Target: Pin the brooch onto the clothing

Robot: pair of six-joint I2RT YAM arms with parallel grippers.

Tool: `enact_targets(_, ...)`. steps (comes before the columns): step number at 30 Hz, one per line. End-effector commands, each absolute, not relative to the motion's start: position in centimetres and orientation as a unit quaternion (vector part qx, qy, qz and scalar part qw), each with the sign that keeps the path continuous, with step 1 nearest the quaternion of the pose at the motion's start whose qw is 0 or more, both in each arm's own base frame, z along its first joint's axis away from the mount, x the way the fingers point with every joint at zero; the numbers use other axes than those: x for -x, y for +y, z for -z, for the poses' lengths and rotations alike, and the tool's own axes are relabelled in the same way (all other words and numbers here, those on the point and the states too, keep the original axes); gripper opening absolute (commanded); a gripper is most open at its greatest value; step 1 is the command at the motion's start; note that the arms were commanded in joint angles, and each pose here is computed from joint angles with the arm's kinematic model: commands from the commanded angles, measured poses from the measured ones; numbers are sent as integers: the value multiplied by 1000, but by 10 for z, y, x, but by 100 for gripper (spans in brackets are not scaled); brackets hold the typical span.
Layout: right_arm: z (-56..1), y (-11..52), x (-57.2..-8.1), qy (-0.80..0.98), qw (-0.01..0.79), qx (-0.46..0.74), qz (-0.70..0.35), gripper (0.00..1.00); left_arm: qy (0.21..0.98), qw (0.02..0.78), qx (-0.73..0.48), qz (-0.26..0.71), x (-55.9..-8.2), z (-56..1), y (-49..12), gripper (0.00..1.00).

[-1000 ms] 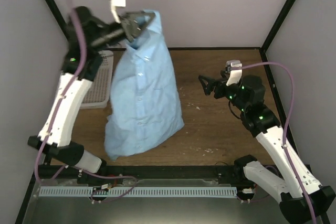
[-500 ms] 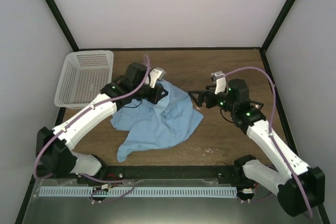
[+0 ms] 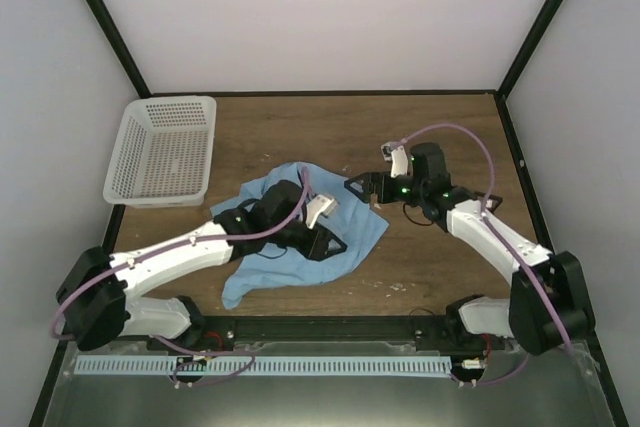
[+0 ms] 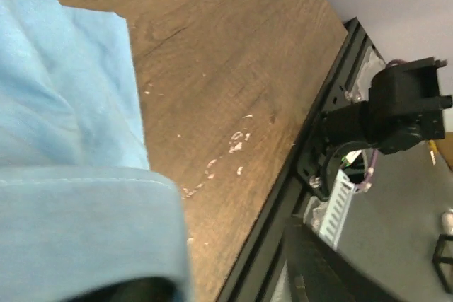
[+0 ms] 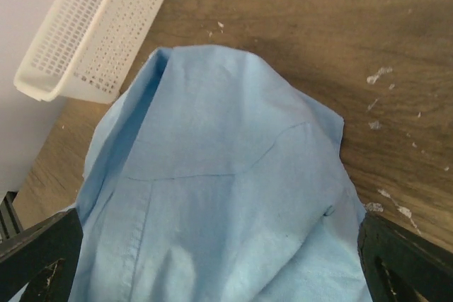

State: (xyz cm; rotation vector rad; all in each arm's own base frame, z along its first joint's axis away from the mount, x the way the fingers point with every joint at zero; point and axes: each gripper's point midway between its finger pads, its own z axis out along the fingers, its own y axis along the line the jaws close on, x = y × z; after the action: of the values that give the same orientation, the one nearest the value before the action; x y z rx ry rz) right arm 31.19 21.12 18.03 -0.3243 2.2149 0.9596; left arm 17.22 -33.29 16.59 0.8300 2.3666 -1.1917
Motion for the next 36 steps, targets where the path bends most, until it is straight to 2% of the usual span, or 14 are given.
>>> enact_targets(1,-180,228,-312,849,314,142,-400,100,819,281,-272,420,-179,-205,-328,62)
enact_targets(2,-175,232,-311,850,302,148,-405,100,821,302,-263,406,-184,-210,-319,71)
enact_targets(4,-167,240,-308,851,284,162,-410,100,825,342,-244,378,-197,-222,-298,83)
enact_targets(8,-155,252,-310,860,259,173,-405,97,854,388,-157,308,-238,-233,-242,94)
enact_targets(12,-144,262,-311,867,242,182,-395,93,897,370,-56,234,-274,-207,-195,96)
enact_targets(15,-131,267,-310,874,228,180,-390,88,925,322,3,204,-294,-177,-178,96)
enact_targets(23,-93,257,-299,897,190,157,-366,85,945,236,-19,228,-323,-121,-214,96)
enact_targets(26,-91,254,-293,898,190,153,-367,85,954,194,-29,226,-319,-93,-220,79)
enact_targets(29,-92,251,-291,898,195,152,-364,85,953,191,-23,233,-311,-89,-218,51)
enact_targets(32,-101,248,-294,896,213,154,-357,85,938,225,-25,261,-306,-111,-218,29)
enact_targets(34,-114,248,-299,892,231,157,-355,85,921,264,-30,285,-306,-138,-219,18)
enact_targets(36,-131,249,-302,882,255,166,-360,85,897,310,-36,311,-307,-172,-220,11)
